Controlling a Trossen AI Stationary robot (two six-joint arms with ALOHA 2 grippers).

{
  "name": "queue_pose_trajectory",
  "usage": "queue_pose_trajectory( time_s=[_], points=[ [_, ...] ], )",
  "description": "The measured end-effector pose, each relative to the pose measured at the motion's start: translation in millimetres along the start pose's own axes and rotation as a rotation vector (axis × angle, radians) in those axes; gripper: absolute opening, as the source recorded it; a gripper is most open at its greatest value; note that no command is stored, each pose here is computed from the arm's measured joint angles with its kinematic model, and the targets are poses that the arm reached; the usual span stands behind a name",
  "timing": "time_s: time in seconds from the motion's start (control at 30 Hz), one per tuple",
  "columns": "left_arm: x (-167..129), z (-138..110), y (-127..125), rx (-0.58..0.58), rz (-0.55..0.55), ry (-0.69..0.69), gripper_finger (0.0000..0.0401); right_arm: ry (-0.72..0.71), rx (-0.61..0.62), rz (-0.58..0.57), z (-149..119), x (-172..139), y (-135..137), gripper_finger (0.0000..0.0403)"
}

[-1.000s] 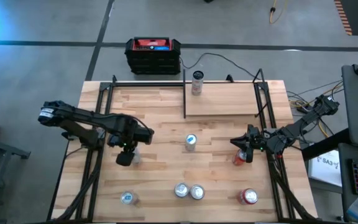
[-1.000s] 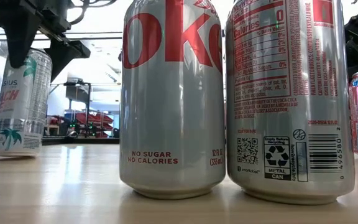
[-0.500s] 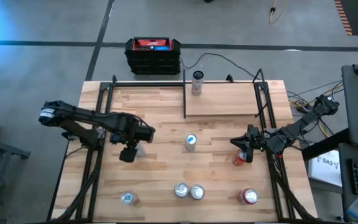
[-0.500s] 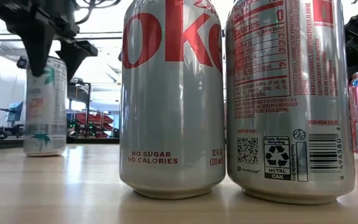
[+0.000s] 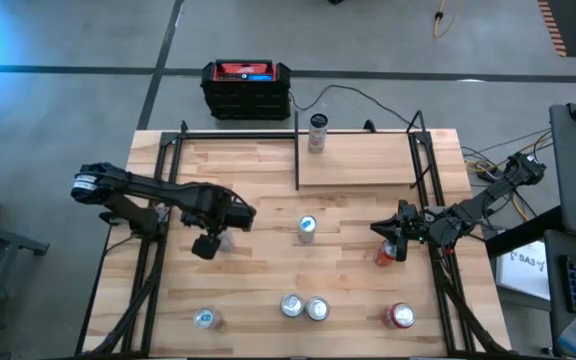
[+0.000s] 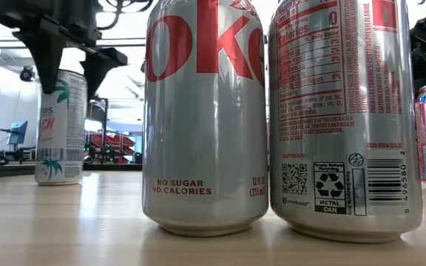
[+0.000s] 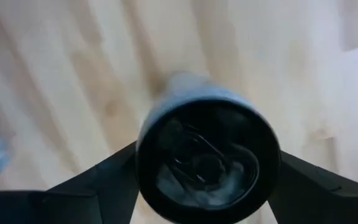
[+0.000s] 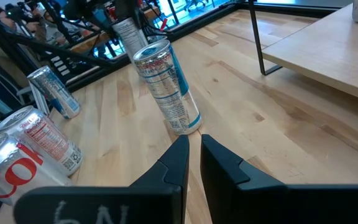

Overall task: Place canned beverage on shelf
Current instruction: Move the white pink soda to the center of the table

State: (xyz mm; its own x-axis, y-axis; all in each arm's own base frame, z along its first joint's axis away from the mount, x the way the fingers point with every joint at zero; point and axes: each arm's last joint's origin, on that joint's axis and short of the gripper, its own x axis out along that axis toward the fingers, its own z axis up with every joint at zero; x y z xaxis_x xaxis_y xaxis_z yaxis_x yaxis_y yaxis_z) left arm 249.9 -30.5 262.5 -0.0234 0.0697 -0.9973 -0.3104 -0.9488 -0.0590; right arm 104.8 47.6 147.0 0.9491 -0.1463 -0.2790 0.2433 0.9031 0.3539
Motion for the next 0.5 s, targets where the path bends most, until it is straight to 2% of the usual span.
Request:
queue_pose_trajectory(
  time_s=[0.23, 0.5],
  points=[
    [-9, -20, -6, 0.150, -0.049, -0.049, 0.0317, 0.000, 0.000, 0.000, 0, 0, 0, 0.0029],
    [-34, -41, -8, 0.507, -0.050, -0.121, 0.0370, 0.001, 0.000, 0.000, 0, 0, 0, 0.0029]
  ],
)
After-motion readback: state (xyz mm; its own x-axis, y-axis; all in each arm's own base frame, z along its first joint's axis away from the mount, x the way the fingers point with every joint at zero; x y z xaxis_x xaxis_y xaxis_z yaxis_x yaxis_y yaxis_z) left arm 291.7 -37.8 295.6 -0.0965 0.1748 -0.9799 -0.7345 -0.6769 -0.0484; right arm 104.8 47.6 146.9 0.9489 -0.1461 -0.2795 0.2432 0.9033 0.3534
